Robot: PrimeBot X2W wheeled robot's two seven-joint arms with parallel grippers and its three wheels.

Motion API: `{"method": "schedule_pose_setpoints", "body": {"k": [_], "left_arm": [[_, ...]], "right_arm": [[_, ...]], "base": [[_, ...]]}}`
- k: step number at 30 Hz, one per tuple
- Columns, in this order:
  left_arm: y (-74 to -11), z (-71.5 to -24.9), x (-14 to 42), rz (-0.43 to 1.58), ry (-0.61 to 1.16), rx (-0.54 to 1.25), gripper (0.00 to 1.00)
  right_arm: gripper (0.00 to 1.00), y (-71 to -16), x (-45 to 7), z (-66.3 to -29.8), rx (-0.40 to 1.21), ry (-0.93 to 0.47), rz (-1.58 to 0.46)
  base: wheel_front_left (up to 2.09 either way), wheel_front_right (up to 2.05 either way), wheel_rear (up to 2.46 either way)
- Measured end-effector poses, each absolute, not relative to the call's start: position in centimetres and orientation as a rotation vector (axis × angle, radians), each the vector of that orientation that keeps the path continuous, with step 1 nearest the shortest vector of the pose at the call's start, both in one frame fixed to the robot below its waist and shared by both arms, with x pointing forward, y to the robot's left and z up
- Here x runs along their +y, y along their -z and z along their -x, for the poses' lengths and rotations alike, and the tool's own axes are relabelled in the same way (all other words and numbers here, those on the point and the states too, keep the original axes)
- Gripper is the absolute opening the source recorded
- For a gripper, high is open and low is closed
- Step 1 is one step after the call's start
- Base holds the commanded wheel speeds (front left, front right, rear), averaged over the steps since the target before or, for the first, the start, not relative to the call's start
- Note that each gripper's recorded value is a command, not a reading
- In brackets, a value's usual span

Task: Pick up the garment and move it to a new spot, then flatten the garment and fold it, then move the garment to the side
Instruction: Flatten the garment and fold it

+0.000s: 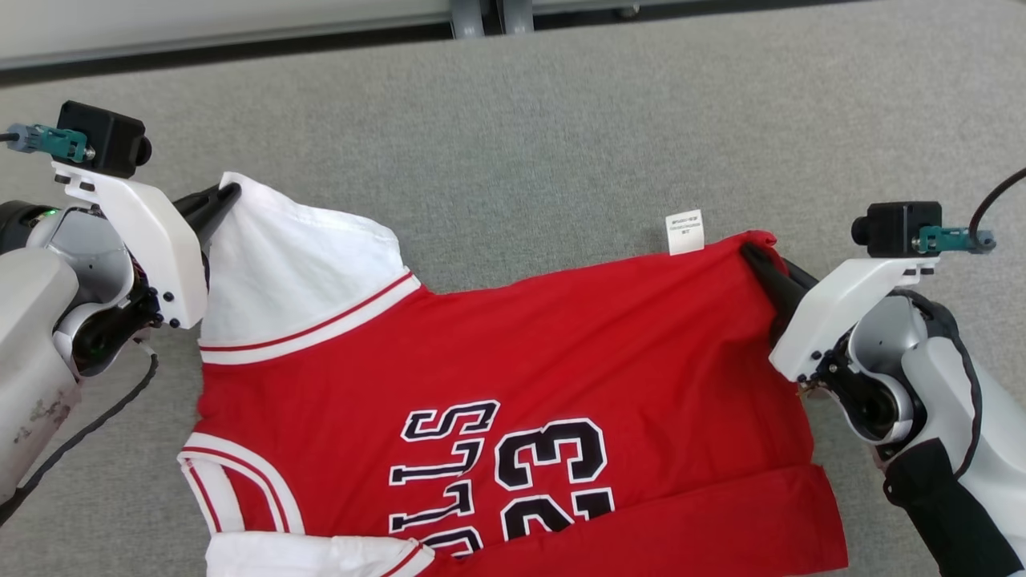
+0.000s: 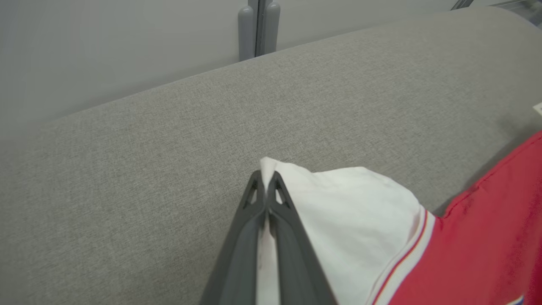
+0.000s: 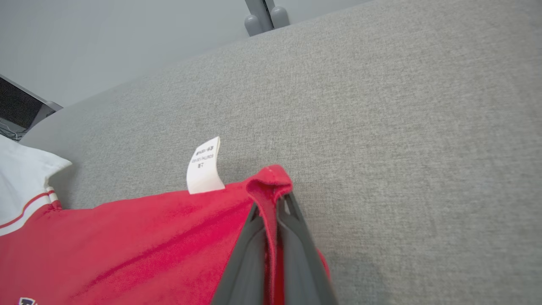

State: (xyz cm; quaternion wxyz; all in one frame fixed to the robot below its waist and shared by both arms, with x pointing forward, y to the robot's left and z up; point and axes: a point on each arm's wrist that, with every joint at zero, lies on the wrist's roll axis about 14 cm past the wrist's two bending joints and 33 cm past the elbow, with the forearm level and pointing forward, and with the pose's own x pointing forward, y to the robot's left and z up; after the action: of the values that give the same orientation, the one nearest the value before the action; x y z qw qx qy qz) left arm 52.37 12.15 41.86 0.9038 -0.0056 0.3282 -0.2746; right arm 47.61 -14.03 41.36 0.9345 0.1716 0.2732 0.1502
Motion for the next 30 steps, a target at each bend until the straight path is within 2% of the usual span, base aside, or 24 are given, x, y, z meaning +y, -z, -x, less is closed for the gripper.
{"method": "schedule_pose_setpoints", "body": {"k": [3,13,20,30], "left_arm": [[-43.5,-51.1,12.4,0.024,0.565,0.684,0.00],[-45.3,-46.0,13.7,0.065,0.556,0.803,0.00],[-46.1,-41.5,14.2,0.093,0.574,0.906,0.00],[-46.3,-37.2,14.7,0.101,0.603,0.999,0.00]], "right_arm": [[0.00,-43.1,-13.2,-47.2,0.499,-0.329,-0.368],[0.00,-45.1,-12.6,-45.3,0.461,-0.371,-0.321],[0.00,-46.1,-11.7,-43.3,0.516,-0.431,-0.282],[0.00,-45.1,-12.3,-40.5,0.697,-0.503,-0.129]], "base": [[0.00,0.00,0.00],[0.00,0.00,0.00],[0.00,0.00,0.00],[0.00,0.00,0.00]]}}
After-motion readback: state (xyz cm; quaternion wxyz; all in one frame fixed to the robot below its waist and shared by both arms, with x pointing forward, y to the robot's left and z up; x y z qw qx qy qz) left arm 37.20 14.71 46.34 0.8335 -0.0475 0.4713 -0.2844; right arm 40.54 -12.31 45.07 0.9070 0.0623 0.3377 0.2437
